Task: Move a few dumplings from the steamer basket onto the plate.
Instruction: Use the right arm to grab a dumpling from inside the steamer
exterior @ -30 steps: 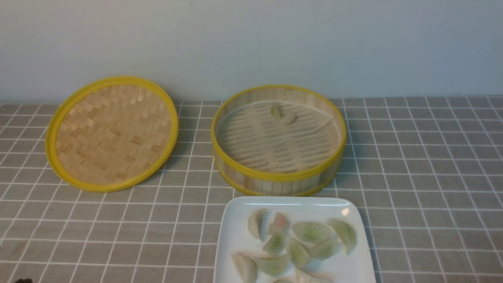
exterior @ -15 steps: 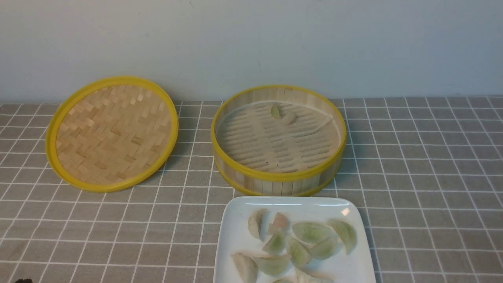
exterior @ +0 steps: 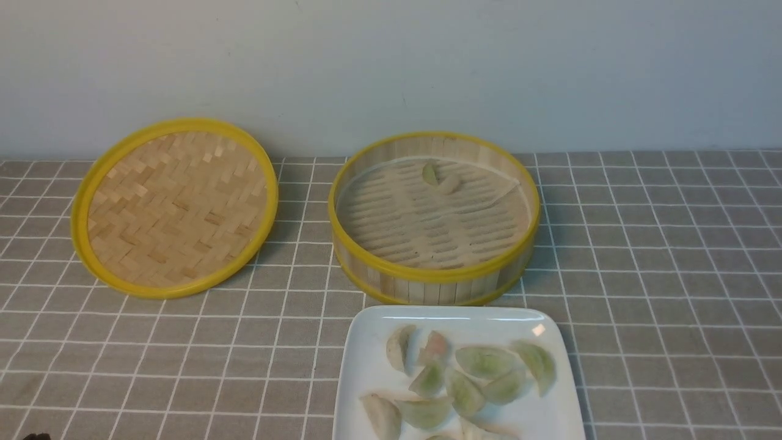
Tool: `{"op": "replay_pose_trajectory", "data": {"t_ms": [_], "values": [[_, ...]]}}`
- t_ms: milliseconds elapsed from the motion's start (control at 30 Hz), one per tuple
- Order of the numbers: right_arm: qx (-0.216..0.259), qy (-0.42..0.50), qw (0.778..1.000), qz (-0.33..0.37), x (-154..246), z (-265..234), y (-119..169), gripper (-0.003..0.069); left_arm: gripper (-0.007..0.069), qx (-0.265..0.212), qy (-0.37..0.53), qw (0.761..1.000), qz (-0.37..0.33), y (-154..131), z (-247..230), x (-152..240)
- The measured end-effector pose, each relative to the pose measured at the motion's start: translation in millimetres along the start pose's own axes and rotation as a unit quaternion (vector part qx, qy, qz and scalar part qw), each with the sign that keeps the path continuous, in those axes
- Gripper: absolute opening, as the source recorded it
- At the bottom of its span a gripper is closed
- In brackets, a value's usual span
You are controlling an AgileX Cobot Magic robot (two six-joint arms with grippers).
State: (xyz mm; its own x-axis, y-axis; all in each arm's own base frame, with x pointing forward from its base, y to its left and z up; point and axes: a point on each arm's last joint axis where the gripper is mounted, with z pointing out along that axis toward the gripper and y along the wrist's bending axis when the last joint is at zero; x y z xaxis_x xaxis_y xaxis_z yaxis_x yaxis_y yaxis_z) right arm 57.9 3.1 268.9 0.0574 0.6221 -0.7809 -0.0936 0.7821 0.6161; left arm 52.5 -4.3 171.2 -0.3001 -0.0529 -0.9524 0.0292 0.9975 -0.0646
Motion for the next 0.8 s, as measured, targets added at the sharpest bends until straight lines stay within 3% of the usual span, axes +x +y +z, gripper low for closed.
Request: {"op": "replay_pose_trajectory", "data": {"t_ms": [100, 233, 267, 333, 633, 800], "values": [[0.032, 0.099, 0.991, -0.08, -26, 26, 26, -0.0015, -0.0005, 0.0, 0.0, 1.0, 0.0, 0, 0, 0], [0.082, 0.271, 0.946, -0.158, -45, 83, 46, -0.0015, -0.0005, 0.0, 0.0, 1.0, 0.0, 0, 0, 0], [0.082, 0.273, 0.945, -0.162, -47, 87, 47, -0.0015, -0.0005, 0.0, 0.0, 1.0, 0.0, 0, 0, 0], [0.103, 0.377, 0.903, -0.178, -50, 130, 52, -0.0015, -0.0005, 0.0, 0.0, 1.0, 0.0, 0, 0, 0], [0.125, 0.553, 0.803, -0.182, -29, 273, 53, -0.0011, -0.0005, 0.0, 0.0, 1.0, 0.0, 0, 0, 0], [0.098, 0.568, 0.785, -0.227, 11, 343, 69, -0.0011, -0.0005, 0.0, 0.0, 1.0, 0.0, 0, 0, 0]]}}
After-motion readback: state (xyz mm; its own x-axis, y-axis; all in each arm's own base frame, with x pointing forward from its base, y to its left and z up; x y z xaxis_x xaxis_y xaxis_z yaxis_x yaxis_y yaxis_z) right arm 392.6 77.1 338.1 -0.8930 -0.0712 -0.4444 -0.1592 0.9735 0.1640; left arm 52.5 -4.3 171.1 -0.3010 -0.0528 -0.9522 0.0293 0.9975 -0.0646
